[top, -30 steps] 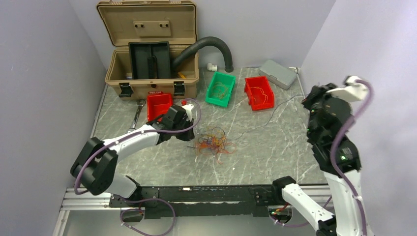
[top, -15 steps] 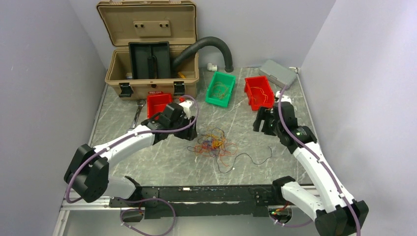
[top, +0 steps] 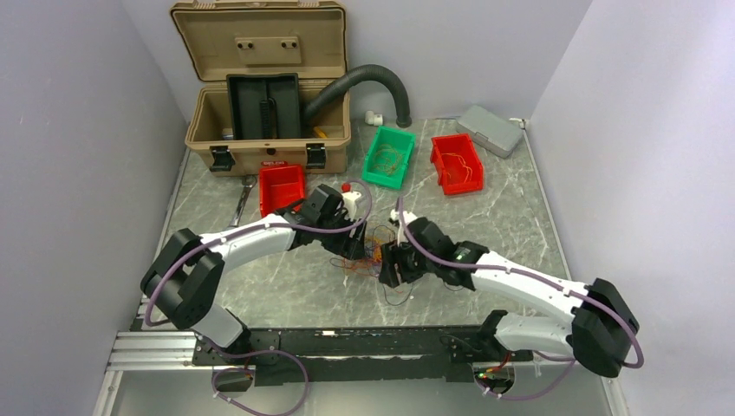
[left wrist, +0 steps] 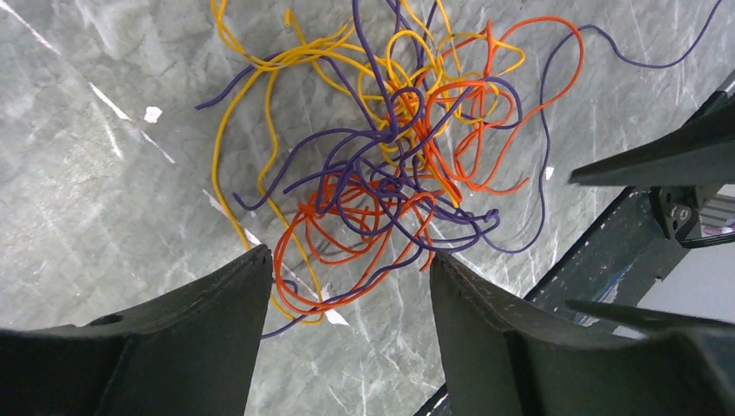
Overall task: Untangle the cables
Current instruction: Untie the cable.
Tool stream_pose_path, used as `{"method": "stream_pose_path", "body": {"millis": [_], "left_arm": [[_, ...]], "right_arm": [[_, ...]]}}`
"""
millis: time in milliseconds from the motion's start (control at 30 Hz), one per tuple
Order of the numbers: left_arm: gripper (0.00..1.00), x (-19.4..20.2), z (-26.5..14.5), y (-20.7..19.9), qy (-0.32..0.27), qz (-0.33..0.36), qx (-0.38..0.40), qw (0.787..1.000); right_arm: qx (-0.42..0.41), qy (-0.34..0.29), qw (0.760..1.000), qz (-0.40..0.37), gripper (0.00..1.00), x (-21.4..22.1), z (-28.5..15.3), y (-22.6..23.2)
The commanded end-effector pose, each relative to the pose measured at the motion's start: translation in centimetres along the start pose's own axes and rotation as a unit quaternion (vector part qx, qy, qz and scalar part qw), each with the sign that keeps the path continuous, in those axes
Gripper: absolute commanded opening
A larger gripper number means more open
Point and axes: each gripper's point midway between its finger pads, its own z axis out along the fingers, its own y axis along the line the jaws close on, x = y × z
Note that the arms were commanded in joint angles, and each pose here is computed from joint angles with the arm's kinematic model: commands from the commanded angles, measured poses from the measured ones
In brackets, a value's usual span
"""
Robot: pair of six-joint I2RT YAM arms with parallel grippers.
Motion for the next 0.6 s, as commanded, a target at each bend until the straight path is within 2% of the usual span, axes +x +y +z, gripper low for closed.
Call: {"method": "stream_pose_path", "body": {"millis": [0,167,267,467,567], "left_arm": [[0.69,-1.3,0.4,-1.6,-0.016,0.008,0.044,0.999],[0.66,-0.5,1.5,-1.5,-0.004,0.001,0.056,0.998],[0.60,-0.2,2.0,-1.2,0.001,-0.003,0.052,0.999],[0.31,-1.0,1.5,-0.8,-0.020,-0.010,0.048,0.999],[0.12,-1.4,0.9,-0.4,-0.031,-0.018,0.044,0.998]], "right_arm": [[0.006,-0.054,0.998,0.013,0.62,-0.8,2.0,1.4],[0.070,-0.034,0.997,-0.012,0.61,1.2,4.0,1.0],[0.096,-0.026,0.995,-0.023,0.61,2.1,4.9,1.0],[0.162,-0.012,0.987,-0.021,0.56,3.9,5.9,-0.3],[0.184,0.000,0.983,-0.013,0.48,5.2,5.7,-1.2]]}}
